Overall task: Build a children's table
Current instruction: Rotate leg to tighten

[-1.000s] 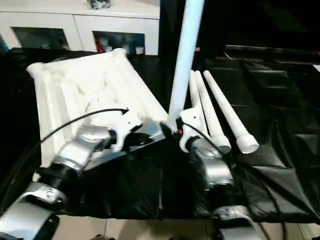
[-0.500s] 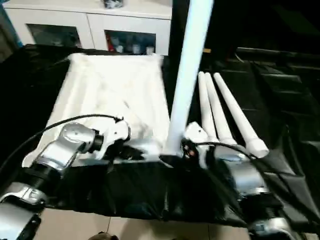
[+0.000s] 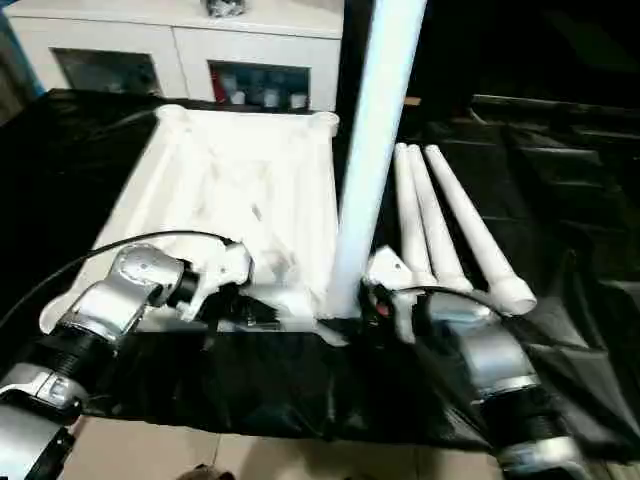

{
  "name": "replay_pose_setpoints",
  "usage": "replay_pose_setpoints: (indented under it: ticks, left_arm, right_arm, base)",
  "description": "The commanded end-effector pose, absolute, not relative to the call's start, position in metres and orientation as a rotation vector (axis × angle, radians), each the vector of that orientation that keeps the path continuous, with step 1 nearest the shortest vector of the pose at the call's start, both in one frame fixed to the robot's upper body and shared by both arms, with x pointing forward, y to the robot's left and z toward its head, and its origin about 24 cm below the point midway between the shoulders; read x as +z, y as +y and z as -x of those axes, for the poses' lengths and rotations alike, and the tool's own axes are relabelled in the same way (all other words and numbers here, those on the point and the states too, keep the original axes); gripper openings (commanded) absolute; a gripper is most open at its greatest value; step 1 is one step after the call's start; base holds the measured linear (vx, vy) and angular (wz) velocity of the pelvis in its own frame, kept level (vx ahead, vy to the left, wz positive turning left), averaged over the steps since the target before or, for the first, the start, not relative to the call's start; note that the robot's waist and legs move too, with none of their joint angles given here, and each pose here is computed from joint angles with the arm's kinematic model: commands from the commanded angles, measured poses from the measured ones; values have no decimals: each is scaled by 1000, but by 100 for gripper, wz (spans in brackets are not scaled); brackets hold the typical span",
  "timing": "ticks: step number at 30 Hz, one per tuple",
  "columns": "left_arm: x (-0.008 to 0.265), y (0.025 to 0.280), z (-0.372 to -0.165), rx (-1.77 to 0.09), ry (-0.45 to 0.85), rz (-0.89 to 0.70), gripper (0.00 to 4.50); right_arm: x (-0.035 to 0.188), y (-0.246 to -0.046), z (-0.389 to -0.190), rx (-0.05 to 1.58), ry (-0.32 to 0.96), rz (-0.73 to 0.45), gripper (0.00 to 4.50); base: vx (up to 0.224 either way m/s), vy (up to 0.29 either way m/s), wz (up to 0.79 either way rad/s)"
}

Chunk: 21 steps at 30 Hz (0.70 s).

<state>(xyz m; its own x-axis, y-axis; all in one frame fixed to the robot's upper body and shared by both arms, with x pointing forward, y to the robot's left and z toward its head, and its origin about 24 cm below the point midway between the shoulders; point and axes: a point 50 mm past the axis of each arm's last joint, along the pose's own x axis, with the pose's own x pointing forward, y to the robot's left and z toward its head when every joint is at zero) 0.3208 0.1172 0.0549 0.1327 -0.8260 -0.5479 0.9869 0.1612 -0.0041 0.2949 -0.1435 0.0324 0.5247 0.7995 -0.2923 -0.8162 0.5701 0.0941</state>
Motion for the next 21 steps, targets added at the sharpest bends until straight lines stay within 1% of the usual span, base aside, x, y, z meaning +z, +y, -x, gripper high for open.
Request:
replay_pose_setpoints:
  ticks: [1,2,4,5,8,10,11,12,13,14,15,16,17,18,19,21]
  left_arm:
    - [60,84,-324,-1339,432,-368,0]
    - [60,84,-324,-1339,432,-368,0]
    - [60,76,-325,-1301,435,-353,0]
    - [60,69,-325,-1262,435,-332,0]
    - [58,47,-321,-1211,425,-306,0]
    - [57,44,-319,-1213,423,-304,0]
    - [56,42,-318,-1220,423,-305,0]
    - [56,42,-318,-1220,423,-305,0]
    - [55,43,-317,-1227,423,-311,0]
    - [55,46,-317,-1235,420,-319,0]
    - [57,52,-319,-1242,404,-339,0]
    - [59,56,-320,-1246,400,-349,0]
    - [60,60,-321,-1260,388,-362,0]
    - [60,61,-321,-1262,387,-364,0]
    - [61,63,-321,-1271,382,-368,0]
    - [61,69,-322,-1275,385,-380,0]
  right_arm:
    - [27,-123,-306,838,320,13,269]
    - [27,-123,-306,838,320,13,269]
    - [24,-119,-311,755,325,-15,269]
    - [22,-115,-315,693,329,-36,269]
    - [18,-98,-319,582,336,-64,269]
    - [18,-94,-320,566,337,-66,269]
    - [19,-89,-319,582,327,-63,269]
    - [19,-89,-319,582,327,-63,269]
    - [22,-86,-319,604,310,-61,325]
    - [25,-84,-319,628,293,-78,325]
    - [30,-86,-321,651,273,-67,345]
    - [32,-90,-322,659,263,-43,345]
    - [35,-94,-324,671,248,-6,356]
    - [35,-94,-324,673,245,0,356]
    - [36,-96,-324,685,239,12,377]
    - [39,-101,-323,734,231,21,385]
  base:
    - [0,0,0]
    - [0,0,0]
    - [0,0,0]
    - [0,0,0]
    - [0,0,0]
    - [0,0,0]
    - [0,0,0]
    - [0,0,0]
    - [0,0,0]
    - [0,0,0]
    - [0,0,0]
    - [0,0,0]
    - [0,0,0]
    - [0,0,0]
    - [0,0,0]
    - [0,0,0]
